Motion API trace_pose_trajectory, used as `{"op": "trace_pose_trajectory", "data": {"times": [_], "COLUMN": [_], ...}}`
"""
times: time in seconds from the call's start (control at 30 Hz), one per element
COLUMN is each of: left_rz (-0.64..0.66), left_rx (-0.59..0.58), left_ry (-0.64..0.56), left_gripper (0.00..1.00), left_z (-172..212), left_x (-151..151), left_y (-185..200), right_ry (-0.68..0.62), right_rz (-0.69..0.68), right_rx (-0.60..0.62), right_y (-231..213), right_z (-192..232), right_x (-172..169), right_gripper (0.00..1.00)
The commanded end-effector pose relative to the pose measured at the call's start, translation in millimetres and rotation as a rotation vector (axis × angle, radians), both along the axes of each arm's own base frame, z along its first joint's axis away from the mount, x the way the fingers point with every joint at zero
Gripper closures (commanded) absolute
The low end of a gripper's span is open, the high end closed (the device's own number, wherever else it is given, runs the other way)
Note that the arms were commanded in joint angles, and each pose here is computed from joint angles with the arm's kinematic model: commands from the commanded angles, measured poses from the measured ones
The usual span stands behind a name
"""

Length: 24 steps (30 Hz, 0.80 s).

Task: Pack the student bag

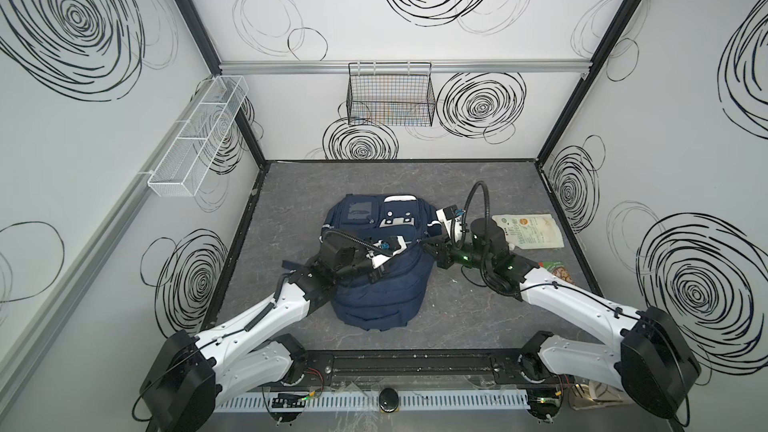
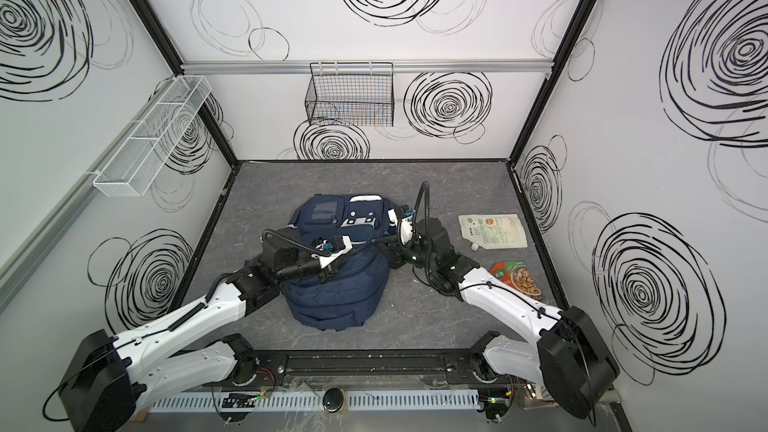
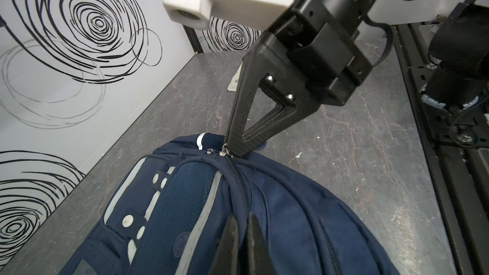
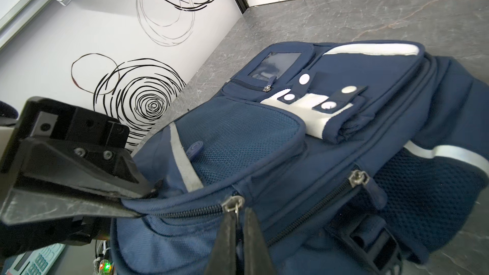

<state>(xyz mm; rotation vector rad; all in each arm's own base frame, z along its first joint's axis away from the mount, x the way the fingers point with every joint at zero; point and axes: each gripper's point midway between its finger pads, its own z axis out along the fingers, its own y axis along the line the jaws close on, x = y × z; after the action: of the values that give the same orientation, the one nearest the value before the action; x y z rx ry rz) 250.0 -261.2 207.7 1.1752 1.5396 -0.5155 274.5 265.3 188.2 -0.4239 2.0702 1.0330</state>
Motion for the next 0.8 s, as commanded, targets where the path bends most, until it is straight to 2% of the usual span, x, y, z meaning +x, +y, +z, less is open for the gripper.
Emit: {"op": "trace_pose_trajectory", "data": {"times": [0.0, 0.17, 0.37, 0.63, 0.67, 0.7, 0.73, 0.77], "left_rz": [0.131, 0.205, 0.251, 0.339, 0.340, 0.341, 0.342, 0.342], "left_rx": [-0.029, -0.019, -0.031, -0.045, -0.052, -0.060, -0.070, -0.075], "left_ry": [-0.037, -0.028, -0.010, 0.014, 0.011, 0.006, 0.002, -0.004], "left_gripper": [1.00, 1.00, 1.00, 1.00, 0.99, 0.90, 0.80, 0.65], "left_z": [10, -6, -4, -2, -1, 2, 5, 8], "left_x": [25, 32, 40, 53, 53, 53, 53, 53], "left_y": [24, 40, 45, 61, 61, 61, 62, 62], "right_ry": [0.045, 0.065, 0.121, 0.162, 0.163, 0.164, 0.162, 0.161], "right_rz": [-0.366, -0.369, -0.374, -0.362, -0.360, -0.357, -0.359, -0.362], "right_rx": [-0.084, -0.051, -0.091, -0.038, -0.034, -0.028, -0.026, -0.025], "right_y": [-64, -61, -63, -53, -52, -51, -51, -52], "right_z": [-18, -23, -39, -38, -37, -34, -31, -30], "right_x": [56, 61, 68, 77, 78, 79, 79, 79], "right_gripper": [1.00, 1.00, 1.00, 0.99, 0.95, 0.81, 0.61, 0.51]}}
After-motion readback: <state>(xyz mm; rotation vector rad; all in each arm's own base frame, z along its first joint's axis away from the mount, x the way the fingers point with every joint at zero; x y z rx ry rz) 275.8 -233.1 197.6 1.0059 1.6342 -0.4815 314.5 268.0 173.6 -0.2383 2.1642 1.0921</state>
